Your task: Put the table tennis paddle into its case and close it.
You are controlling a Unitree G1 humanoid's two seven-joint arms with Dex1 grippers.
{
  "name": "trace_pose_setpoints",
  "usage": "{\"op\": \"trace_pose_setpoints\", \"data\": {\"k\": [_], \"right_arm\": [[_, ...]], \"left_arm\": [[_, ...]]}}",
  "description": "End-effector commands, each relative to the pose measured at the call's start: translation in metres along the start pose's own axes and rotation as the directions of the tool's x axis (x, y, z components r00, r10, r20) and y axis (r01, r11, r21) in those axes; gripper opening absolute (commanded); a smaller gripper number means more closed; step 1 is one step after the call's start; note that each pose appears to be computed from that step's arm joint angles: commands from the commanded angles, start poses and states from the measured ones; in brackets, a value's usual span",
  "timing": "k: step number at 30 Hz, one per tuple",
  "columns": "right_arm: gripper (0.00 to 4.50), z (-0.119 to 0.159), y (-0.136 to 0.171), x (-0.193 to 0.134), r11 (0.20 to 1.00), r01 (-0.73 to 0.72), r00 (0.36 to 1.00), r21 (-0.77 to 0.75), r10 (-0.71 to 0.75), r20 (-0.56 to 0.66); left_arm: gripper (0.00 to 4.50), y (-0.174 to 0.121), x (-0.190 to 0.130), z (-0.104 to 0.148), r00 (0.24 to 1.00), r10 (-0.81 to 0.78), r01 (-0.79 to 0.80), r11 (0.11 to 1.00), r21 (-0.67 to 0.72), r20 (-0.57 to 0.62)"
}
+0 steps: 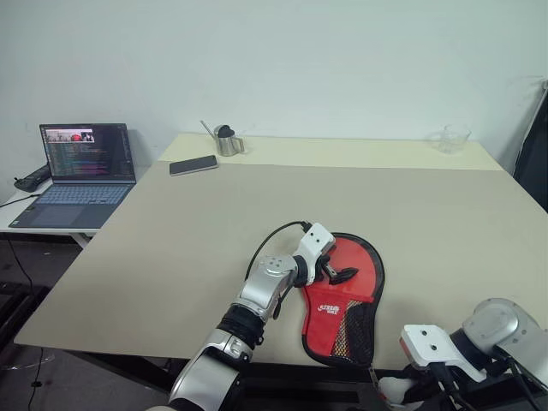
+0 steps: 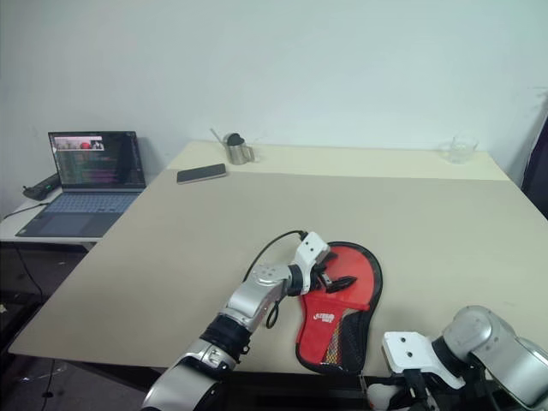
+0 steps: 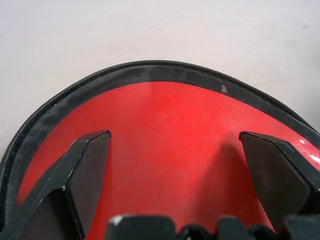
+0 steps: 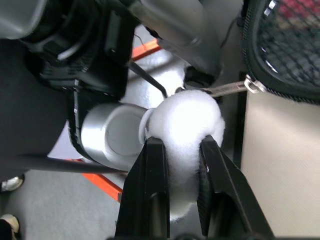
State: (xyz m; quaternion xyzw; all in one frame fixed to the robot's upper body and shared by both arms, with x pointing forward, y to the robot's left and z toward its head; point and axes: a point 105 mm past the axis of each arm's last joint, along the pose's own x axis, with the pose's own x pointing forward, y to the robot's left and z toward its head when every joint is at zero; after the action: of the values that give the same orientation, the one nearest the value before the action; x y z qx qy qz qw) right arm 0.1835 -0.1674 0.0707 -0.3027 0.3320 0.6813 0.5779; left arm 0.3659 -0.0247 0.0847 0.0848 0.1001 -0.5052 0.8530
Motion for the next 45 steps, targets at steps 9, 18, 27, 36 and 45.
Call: {"op": "trace_pose_setpoints", "data": {"k": [9,18,27,36,45], "right_arm": [[3.42,-0.005,-0.011,-0.018,0.998,0.049,0.998,-0.031,-0.05,-0.031],[4.48,0.015,-0.062,-0.072,0.966,0.249,0.968,-0.066,-0.247,0.042],[4.48,0.027,-0.093,-0.111,0.93,0.35,0.936,-0.11,-0.343,0.08],[4.48,0.025,-0.11,-0.158,0.896,0.441,0.889,-0.041,-0.431,0.154],[4.48,0.021,-0.114,-0.219,0.832,0.549,0.802,0.086,-0.553,0.227]], "left_arm": [[4.5,-0.003,0.0,-0.011,0.999,-0.003,0.002,1.0,-0.018,-0.033],[4.5,0.0,-0.005,0.024,0.997,-0.041,0.038,0.998,0.05,0.064],[4.5,0.004,-0.061,0.095,0.958,-0.235,0.193,0.953,0.234,0.167],[4.5,0.045,-0.197,0.118,0.97,-0.217,0.178,0.943,0.281,0.113],[4.5,0.059,-0.317,0.111,0.996,-0.078,0.068,0.972,0.226,0.036]]}}
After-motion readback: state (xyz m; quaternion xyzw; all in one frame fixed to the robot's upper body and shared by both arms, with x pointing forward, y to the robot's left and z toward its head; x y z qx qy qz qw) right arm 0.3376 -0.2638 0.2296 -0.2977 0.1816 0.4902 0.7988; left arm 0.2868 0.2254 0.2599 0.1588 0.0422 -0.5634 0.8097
